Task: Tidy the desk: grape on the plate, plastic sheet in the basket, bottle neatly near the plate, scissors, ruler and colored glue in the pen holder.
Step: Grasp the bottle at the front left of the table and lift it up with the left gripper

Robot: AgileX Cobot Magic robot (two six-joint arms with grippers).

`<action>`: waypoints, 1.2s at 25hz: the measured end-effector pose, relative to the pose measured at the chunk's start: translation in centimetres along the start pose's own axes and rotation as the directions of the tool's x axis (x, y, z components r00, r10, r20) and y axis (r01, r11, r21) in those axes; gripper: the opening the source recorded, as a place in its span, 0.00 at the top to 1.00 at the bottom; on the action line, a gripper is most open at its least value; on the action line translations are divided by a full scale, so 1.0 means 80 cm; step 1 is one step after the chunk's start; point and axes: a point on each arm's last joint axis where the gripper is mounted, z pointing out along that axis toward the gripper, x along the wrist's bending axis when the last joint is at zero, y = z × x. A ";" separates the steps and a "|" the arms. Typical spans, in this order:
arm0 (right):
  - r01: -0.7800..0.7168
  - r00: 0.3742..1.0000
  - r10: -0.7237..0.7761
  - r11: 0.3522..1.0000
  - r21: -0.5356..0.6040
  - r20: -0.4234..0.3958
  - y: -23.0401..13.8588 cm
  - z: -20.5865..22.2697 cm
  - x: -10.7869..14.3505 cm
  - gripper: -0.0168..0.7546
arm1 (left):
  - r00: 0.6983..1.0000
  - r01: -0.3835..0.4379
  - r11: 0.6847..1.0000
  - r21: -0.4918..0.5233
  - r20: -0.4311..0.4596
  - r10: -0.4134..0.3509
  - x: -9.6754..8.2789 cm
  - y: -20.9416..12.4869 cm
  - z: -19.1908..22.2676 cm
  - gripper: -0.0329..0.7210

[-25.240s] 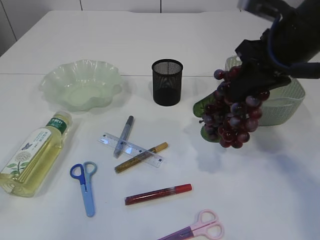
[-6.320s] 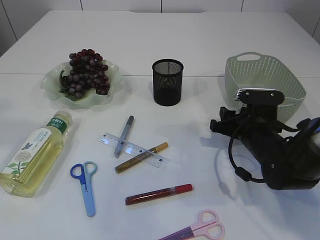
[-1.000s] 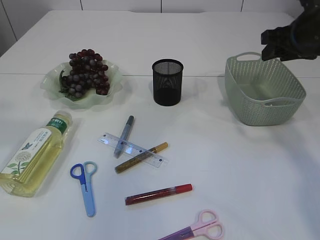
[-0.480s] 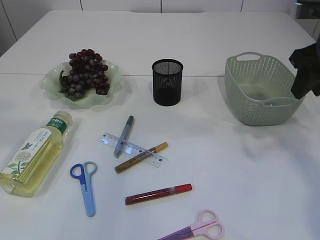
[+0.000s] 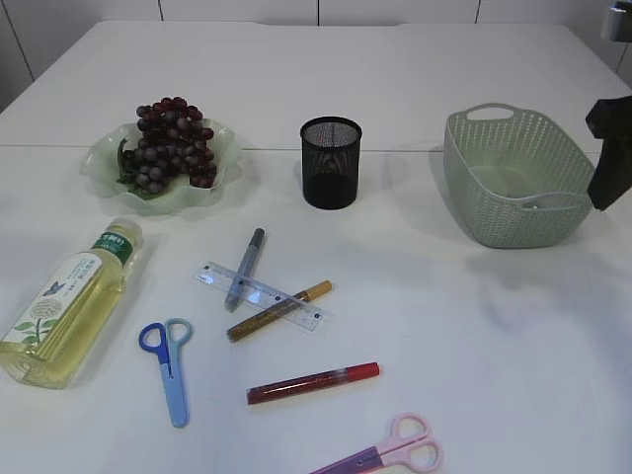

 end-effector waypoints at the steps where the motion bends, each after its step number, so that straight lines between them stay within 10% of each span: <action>1: -0.007 1.000 0.007 1.000 0.000 -0.005 -0.007 -0.002 0.001 0.40 | 1.000 0.005 1.000 0.013 -0.025 -0.005 0.004 0.002 0.006 0.45; 8: -0.037 0.997 0.031 0.995 -0.095 -0.065 -0.044 -0.049 0.016 0.30 | 0.990 0.091 0.982 0.164 -0.121 -0.071 0.037 0.016 0.086 0.27; 30: -0.036 0.991 -0.004 0.955 -0.294 -0.135 -0.096 -0.130 0.037 0.30 | 0.938 0.232 0.790 0.567 -0.344 -0.028 0.139 -0.027 0.329 0.18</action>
